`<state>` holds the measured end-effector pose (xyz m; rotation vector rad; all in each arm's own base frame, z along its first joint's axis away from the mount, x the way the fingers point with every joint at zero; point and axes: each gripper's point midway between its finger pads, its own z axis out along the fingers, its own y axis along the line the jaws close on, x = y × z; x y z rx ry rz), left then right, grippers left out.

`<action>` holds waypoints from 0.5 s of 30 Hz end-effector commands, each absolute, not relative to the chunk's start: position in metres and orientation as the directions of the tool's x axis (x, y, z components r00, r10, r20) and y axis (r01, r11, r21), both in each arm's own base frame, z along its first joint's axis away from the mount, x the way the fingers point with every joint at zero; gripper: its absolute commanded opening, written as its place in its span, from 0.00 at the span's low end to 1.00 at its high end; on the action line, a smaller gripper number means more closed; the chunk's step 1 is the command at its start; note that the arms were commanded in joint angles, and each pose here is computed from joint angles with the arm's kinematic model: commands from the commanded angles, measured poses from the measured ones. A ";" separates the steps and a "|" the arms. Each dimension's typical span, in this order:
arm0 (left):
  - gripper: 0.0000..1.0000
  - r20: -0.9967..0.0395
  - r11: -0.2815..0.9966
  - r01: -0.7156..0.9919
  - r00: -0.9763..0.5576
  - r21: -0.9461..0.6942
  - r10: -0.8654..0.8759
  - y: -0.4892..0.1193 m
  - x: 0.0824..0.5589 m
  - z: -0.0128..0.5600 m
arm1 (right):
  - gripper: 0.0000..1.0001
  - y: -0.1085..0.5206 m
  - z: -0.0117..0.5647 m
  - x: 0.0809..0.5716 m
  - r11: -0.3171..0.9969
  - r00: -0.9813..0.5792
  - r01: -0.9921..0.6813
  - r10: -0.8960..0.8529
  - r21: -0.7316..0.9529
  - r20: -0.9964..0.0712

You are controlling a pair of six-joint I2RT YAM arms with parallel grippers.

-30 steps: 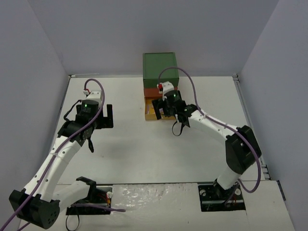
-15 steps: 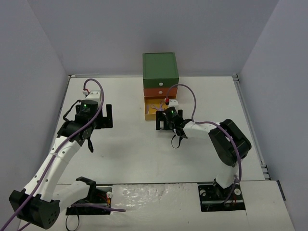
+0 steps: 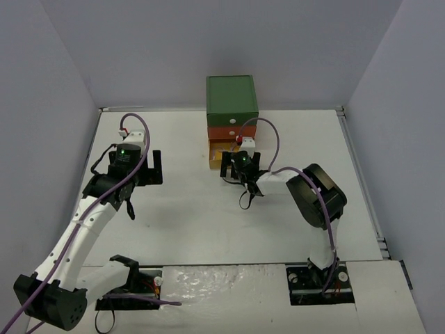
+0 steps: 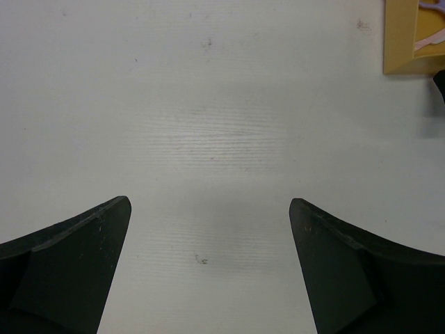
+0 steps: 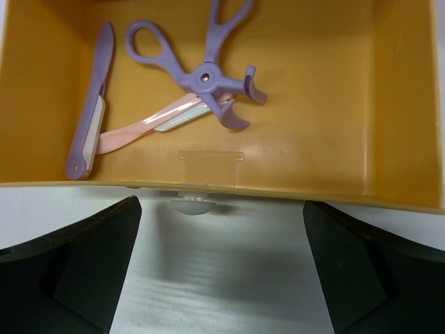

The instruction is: Organize the makeup

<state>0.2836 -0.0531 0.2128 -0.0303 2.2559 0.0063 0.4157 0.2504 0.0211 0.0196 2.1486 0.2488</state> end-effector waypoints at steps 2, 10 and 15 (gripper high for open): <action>0.97 -0.812 0.999 -0.034 -0.583 -0.014 -0.031 -0.051 0.293 0.227 | 1.00 0.259 0.075 0.467 0.960 -0.379 -0.043 0.241 0.277 -0.893; 0.97 -0.810 0.999 -0.036 -0.586 -0.012 -0.031 -0.051 0.293 0.226 | 1.00 0.266 0.093 0.497 0.943 -0.294 -0.046 0.302 0.329 -0.907; 0.97 -0.810 0.999 -0.042 -0.585 -0.011 -0.033 -0.049 0.293 0.226 | 1.00 0.268 0.096 0.512 0.929 -0.249 -0.033 0.349 0.368 -0.903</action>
